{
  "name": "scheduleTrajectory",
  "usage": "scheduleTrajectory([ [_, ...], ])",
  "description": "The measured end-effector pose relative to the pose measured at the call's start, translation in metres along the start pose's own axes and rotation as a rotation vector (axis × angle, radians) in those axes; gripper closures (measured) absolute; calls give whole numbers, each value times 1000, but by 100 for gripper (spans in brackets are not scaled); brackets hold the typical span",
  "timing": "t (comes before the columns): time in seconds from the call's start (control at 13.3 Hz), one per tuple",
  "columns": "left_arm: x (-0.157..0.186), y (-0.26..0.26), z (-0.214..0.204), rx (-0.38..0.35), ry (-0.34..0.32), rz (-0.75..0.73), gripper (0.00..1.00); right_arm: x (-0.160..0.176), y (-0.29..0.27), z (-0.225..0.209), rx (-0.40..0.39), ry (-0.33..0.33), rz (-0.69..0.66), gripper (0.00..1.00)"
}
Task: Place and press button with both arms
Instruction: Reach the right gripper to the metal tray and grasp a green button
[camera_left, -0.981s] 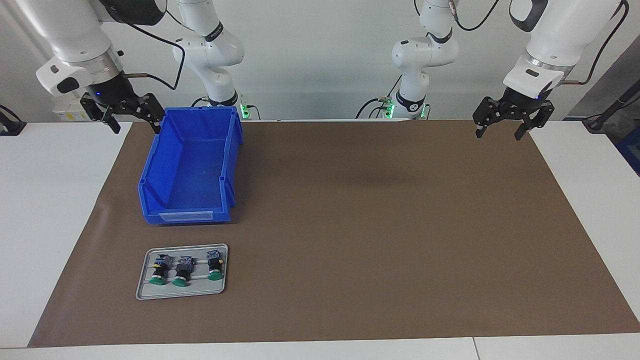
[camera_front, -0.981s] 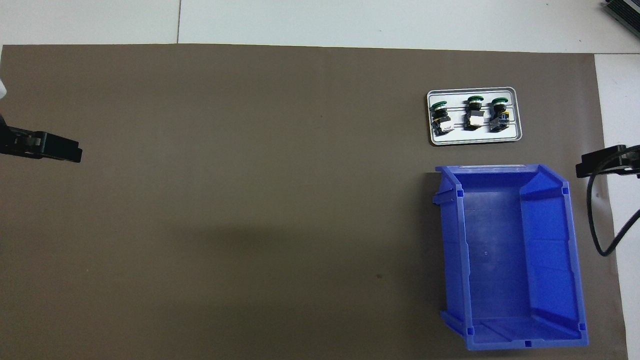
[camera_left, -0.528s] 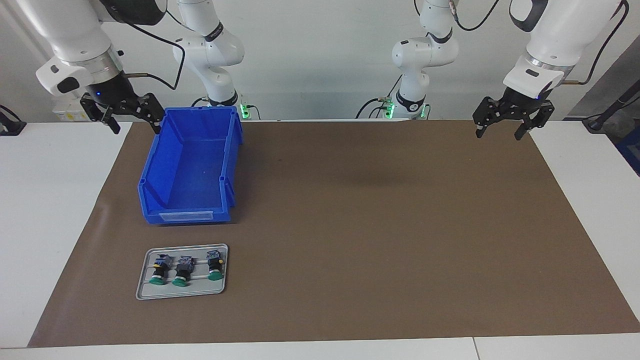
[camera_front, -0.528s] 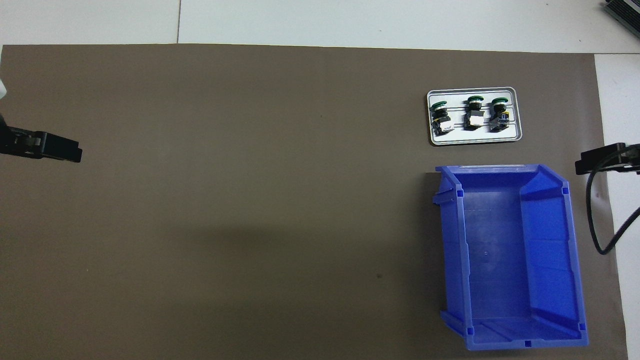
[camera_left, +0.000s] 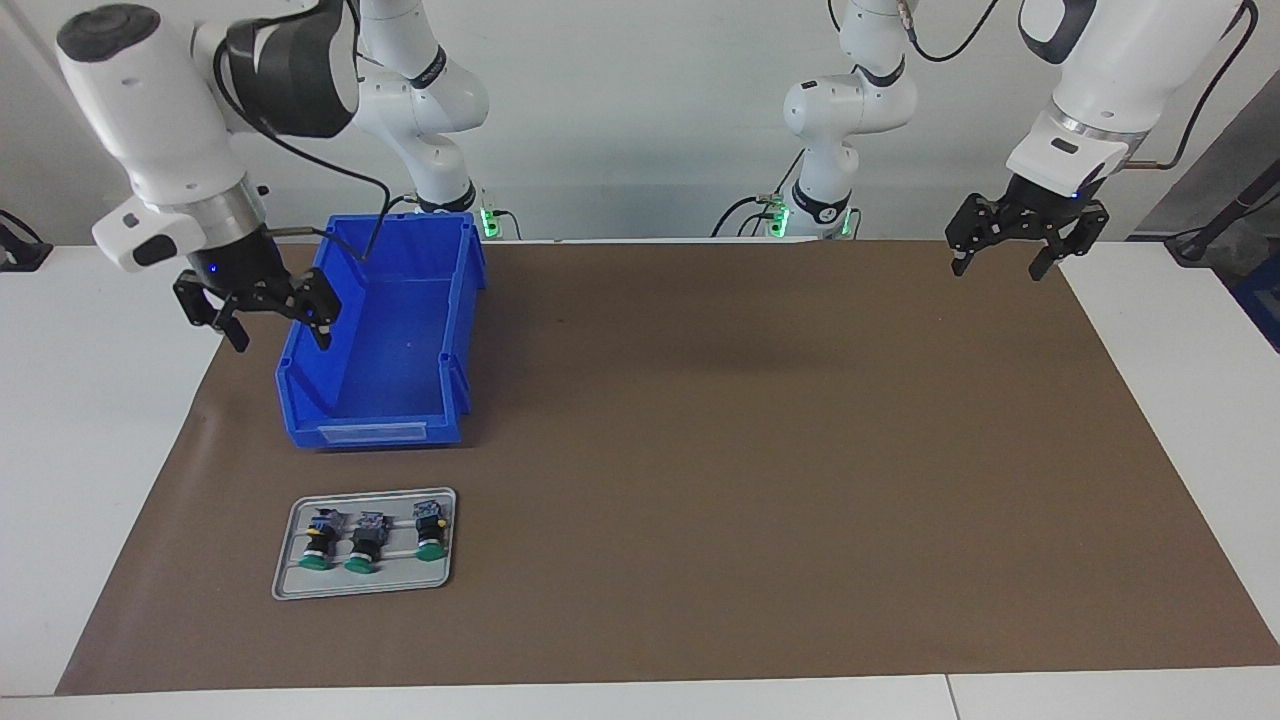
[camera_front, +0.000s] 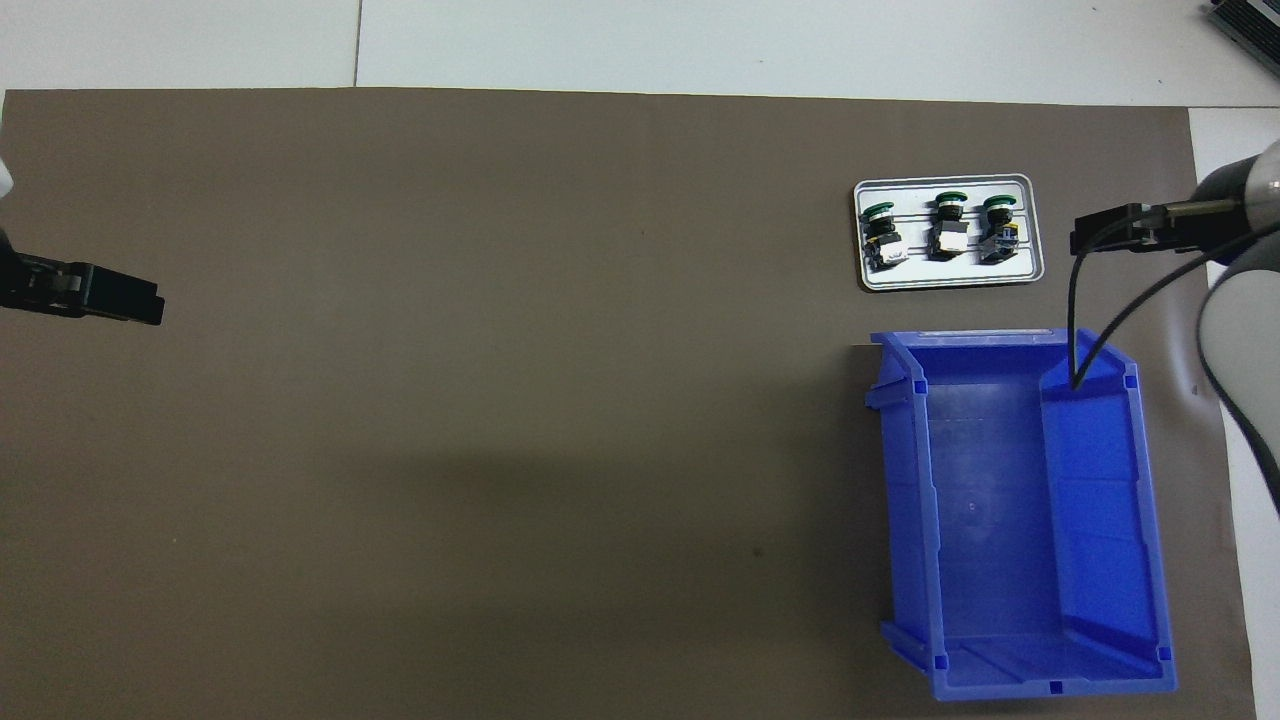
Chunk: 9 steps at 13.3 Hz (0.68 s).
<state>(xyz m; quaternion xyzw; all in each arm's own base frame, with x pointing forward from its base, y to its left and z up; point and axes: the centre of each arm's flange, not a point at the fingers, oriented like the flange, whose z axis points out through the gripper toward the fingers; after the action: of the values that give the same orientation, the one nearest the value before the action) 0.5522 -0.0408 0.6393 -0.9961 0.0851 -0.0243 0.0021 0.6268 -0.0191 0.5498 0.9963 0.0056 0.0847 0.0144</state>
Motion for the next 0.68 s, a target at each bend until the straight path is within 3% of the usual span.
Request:
scheduleTrajectory([
  [0.38,0,0,0,0,0,0,0,40,-17,153,1,40,-9,0],
  [0.68,0,0,0,0,0,0,0,43,-23,208,31,43,20,0],
])
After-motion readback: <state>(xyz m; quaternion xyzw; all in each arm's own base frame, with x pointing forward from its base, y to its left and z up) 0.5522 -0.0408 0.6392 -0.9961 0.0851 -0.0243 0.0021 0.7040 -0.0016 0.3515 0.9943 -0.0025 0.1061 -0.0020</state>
